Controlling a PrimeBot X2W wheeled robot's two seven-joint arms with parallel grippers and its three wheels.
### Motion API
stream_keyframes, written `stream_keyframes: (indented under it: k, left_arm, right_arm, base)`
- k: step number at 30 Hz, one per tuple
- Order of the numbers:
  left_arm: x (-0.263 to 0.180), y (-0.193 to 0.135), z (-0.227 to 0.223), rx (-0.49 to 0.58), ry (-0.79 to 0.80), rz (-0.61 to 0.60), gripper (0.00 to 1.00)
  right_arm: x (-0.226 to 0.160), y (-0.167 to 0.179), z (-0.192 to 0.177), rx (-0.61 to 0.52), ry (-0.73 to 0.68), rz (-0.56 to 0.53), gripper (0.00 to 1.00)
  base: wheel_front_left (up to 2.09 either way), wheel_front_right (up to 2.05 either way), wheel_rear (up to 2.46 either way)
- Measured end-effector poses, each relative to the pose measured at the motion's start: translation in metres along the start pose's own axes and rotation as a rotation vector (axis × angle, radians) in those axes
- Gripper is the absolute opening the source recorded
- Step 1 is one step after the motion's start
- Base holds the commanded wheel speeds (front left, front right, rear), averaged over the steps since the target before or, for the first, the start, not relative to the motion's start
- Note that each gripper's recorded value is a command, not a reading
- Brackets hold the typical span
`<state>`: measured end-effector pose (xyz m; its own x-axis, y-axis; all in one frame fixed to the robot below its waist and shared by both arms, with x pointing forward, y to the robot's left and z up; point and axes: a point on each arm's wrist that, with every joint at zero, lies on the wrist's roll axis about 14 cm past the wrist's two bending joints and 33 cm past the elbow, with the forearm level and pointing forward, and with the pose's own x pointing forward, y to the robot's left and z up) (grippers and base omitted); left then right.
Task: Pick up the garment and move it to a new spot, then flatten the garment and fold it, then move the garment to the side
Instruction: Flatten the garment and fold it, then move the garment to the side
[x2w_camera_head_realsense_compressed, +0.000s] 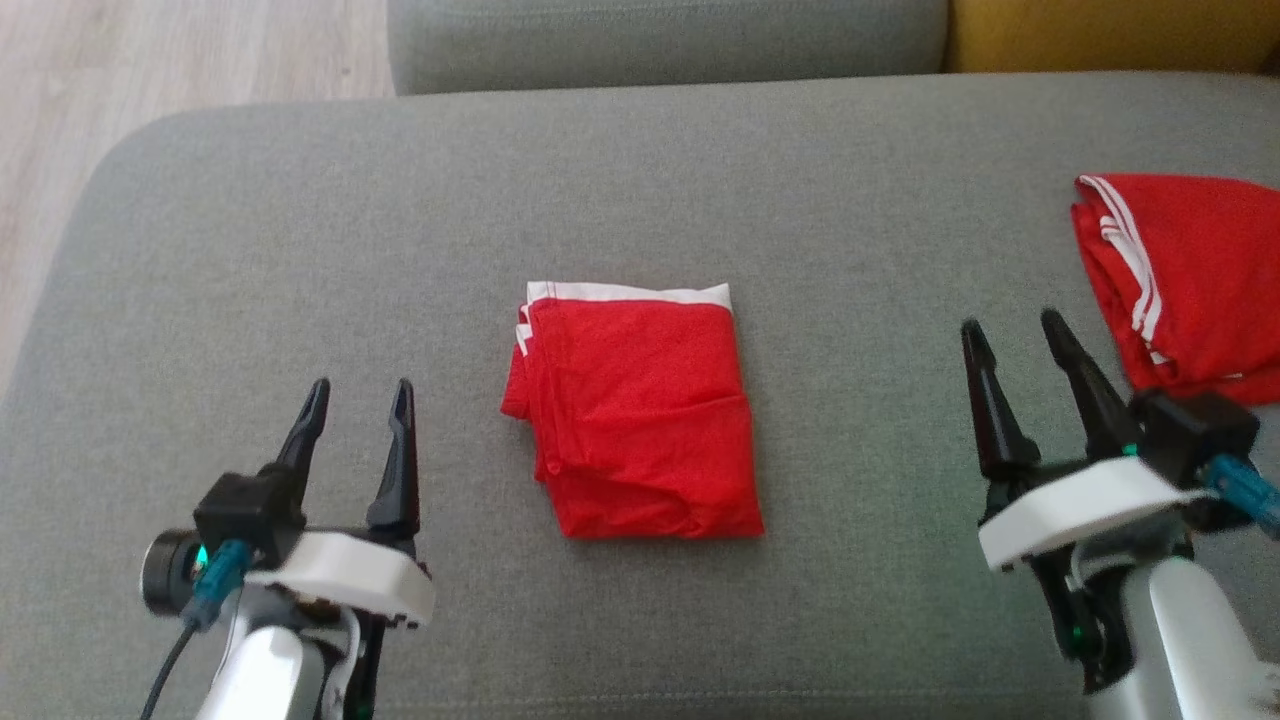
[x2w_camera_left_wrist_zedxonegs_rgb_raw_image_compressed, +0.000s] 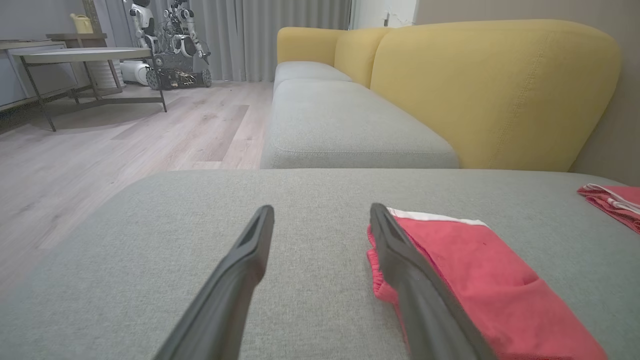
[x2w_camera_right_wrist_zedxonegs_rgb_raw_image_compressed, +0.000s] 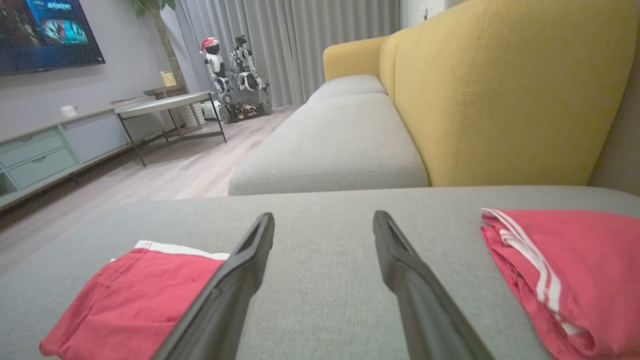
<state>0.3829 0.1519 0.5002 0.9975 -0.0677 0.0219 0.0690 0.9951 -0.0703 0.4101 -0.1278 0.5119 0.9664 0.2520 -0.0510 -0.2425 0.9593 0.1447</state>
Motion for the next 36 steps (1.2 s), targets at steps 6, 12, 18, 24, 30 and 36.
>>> stream_keyframes:
  k: [6, 12, 18, 24, 30, 36]
  left_arm:
    - [-0.017, 0.004, 0.000, 0.013, 0.010, 0.008, 1.00]
    - [-0.033, 0.006, -0.001, 0.007, 0.025, 0.020, 1.00]
    - [-0.042, 0.008, -0.002, 0.020, 0.035, 0.018, 1.00]
    - [-0.042, 0.007, -0.001, 0.015, 0.031, 0.013, 1.00]
    - [-0.041, 0.006, -0.001, 0.016, 0.033, 0.014, 1.00]
    - [-0.040, 0.007, -0.001, 0.016, 0.034, 0.016, 1.00]
  right_arm:
    - [-0.023, -0.002, -0.004, 0.004, 0.020, -0.030, 1.00]
    - [-0.039, -0.002, 0.003, -0.013, 0.011, -0.045, 1.00]
    - [-0.055, -0.004, 0.002, -0.028, 0.022, -0.065, 1.00]
    - [-0.057, -0.005, 0.007, -0.026, 0.011, -0.073, 1.00]
    - [-0.057, -0.005, 0.007, -0.029, 0.015, -0.077, 1.00]
    - [-0.057, -0.005, 0.006, -0.024, 0.020, -0.079, 1.00]
  base:
    - [0.00, 0.00, 0.00]
    - [0.00, 0.00, 0.00]
    - [0.00, 0.00, 0.00]
    - [0.00, 0.00, 0.00]
    - [0.00, 0.00, 0.00]
    - [0.00, 0.00, 0.00]
